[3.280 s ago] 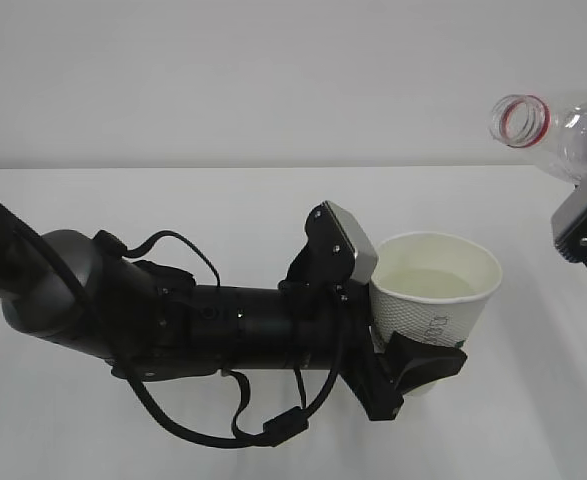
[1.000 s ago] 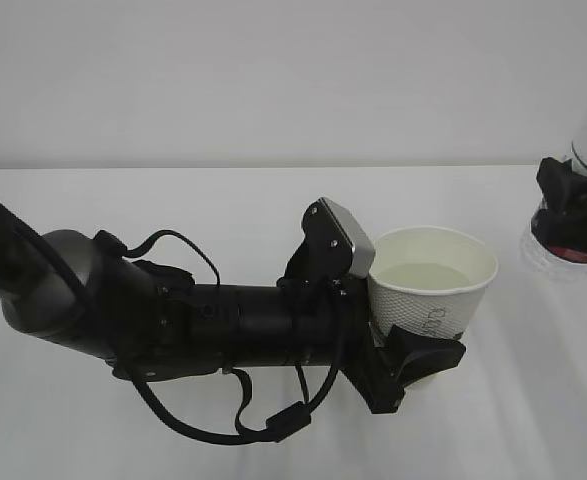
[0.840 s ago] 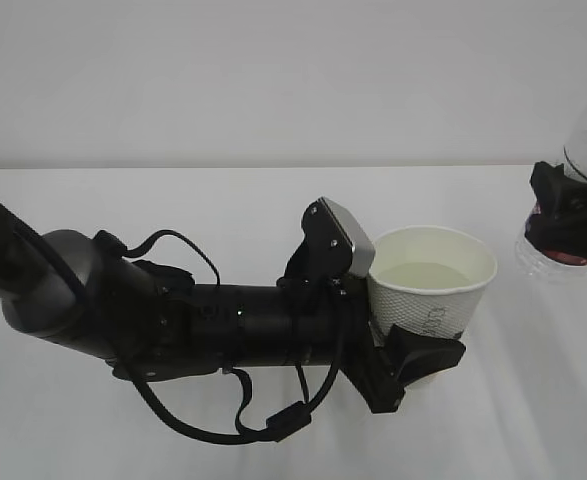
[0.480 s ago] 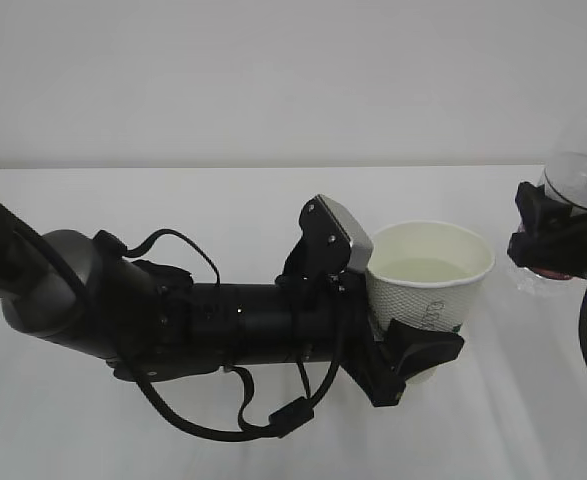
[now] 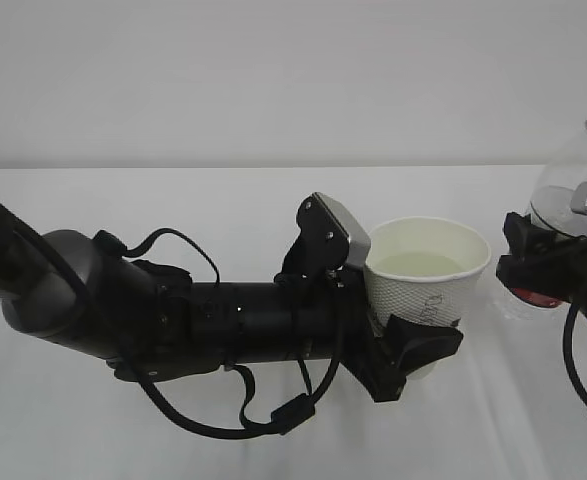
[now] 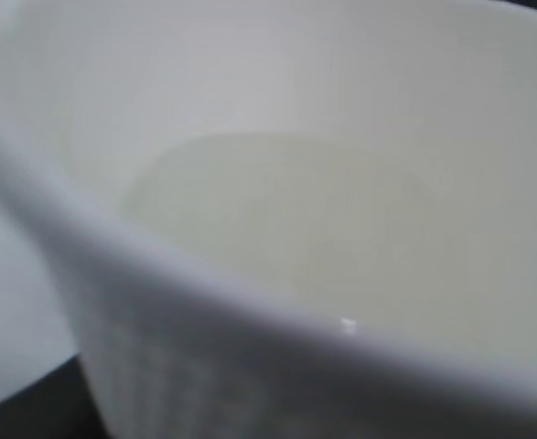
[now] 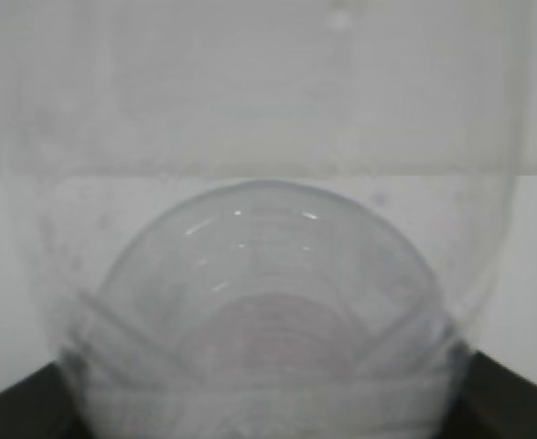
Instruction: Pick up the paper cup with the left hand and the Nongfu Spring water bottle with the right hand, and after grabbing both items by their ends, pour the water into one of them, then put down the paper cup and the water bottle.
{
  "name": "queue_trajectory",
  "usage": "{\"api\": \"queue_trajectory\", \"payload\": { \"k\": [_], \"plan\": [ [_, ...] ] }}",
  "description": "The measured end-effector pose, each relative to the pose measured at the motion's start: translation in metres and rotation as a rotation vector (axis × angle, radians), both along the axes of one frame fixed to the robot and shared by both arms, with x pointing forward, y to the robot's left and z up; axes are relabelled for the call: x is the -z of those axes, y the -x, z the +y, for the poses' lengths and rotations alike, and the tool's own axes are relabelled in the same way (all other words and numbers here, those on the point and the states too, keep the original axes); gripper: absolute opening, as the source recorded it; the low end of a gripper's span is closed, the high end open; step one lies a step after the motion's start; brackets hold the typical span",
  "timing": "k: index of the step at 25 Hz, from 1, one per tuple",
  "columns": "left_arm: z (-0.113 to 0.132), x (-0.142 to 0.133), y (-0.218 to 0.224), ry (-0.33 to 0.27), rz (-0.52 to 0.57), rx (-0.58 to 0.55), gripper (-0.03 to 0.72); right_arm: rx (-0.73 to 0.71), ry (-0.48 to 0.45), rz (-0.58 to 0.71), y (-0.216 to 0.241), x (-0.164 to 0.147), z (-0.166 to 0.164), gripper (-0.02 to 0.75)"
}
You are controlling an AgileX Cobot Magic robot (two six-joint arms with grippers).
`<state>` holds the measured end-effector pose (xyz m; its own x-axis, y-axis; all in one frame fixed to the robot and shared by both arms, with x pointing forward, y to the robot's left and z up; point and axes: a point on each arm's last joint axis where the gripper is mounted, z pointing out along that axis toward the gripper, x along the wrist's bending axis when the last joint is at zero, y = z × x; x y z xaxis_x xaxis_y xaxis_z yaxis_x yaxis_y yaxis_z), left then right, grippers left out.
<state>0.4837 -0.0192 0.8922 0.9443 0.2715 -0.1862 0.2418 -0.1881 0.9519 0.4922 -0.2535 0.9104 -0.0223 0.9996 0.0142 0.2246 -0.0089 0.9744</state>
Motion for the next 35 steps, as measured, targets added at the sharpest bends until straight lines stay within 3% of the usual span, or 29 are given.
{"api": "queue_trajectory", "payload": {
  "k": [35],
  "plan": [
    [0.000,0.000,0.000,0.000,0.000,0.000,0.492,-0.015,0.007,0.035,-0.042,0.031,0.012,0.493]
  ]
}}
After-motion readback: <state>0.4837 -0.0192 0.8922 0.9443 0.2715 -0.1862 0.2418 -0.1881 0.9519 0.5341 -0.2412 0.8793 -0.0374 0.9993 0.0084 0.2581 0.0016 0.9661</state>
